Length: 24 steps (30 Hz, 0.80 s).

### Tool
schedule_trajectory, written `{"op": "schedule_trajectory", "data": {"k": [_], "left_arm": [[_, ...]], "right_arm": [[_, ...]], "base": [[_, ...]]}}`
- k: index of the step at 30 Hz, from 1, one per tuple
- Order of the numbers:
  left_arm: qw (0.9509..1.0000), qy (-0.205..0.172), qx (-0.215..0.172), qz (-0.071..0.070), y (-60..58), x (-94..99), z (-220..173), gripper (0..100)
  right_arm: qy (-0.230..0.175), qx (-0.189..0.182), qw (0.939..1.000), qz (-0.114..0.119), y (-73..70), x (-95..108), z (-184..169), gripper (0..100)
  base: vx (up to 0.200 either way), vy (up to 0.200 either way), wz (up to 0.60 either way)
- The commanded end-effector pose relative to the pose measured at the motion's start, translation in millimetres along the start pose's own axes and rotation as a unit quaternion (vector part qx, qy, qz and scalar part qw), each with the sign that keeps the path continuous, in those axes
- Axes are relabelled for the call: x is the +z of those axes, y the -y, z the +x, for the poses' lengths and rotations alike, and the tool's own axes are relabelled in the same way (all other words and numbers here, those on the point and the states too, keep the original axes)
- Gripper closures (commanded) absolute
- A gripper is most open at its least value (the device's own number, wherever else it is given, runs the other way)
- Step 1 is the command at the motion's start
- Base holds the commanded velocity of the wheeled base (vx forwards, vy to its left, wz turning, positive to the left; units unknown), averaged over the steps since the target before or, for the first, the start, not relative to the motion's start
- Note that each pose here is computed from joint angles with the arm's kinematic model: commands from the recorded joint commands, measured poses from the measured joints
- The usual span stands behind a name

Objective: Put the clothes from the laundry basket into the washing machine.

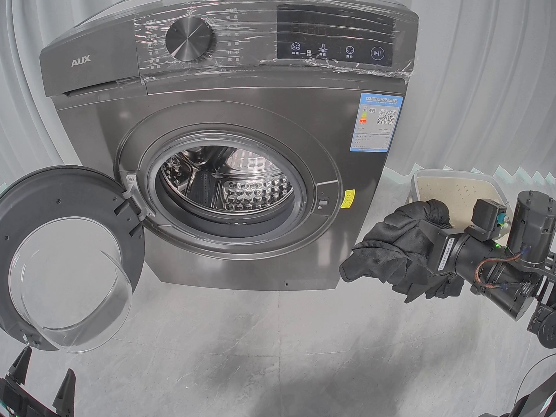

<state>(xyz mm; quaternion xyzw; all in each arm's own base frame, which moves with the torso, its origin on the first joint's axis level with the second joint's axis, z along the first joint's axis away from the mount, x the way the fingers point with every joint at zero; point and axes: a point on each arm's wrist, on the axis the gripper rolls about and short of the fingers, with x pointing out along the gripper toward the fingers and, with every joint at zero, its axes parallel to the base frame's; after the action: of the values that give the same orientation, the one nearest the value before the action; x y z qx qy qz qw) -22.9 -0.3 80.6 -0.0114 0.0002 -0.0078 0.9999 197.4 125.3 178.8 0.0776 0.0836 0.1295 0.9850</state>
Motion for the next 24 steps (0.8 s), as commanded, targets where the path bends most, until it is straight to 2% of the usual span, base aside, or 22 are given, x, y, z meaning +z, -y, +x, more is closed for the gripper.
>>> {"op": "schedule_trajectory", "data": {"k": [1, 6, 15, 24], "left_arm": [[1.0000, -0.001, 0.000, 0.000, -0.1, -4.8, 0.1, 0], [1.0000, -0.001, 0.000, 0.000, -0.1, -4.8, 0.1, 0], [1.0000, -0.001, 0.000, 0.000, -0.1, -4.8, 0.1, 0], [1.0000, -0.001, 0.000, 0.000, -0.1, -4.8, 0.1, 0]], "right_arm": [[0.000, 0.001, 1.0000, 0.000, 0.0, -0.1, 0.1, 100], [-0.002, -0.001, 1.0000, 0.000, 0.5, -0.7, 0.4, 100], [-0.002, -0.001, 1.0000, 0.001, 0.7, -1.0, 0.8, 100], [-0.006, -0.001, 1.0000, 0.001, 0.9, -2.8, 1.5, 100]], "base": [[-0.200, 0.000, 0.00], [-0.200, 0.000, 0.00], [0.000, 0.000, 0.00], [0.000, 0.200, 0.00]]}}
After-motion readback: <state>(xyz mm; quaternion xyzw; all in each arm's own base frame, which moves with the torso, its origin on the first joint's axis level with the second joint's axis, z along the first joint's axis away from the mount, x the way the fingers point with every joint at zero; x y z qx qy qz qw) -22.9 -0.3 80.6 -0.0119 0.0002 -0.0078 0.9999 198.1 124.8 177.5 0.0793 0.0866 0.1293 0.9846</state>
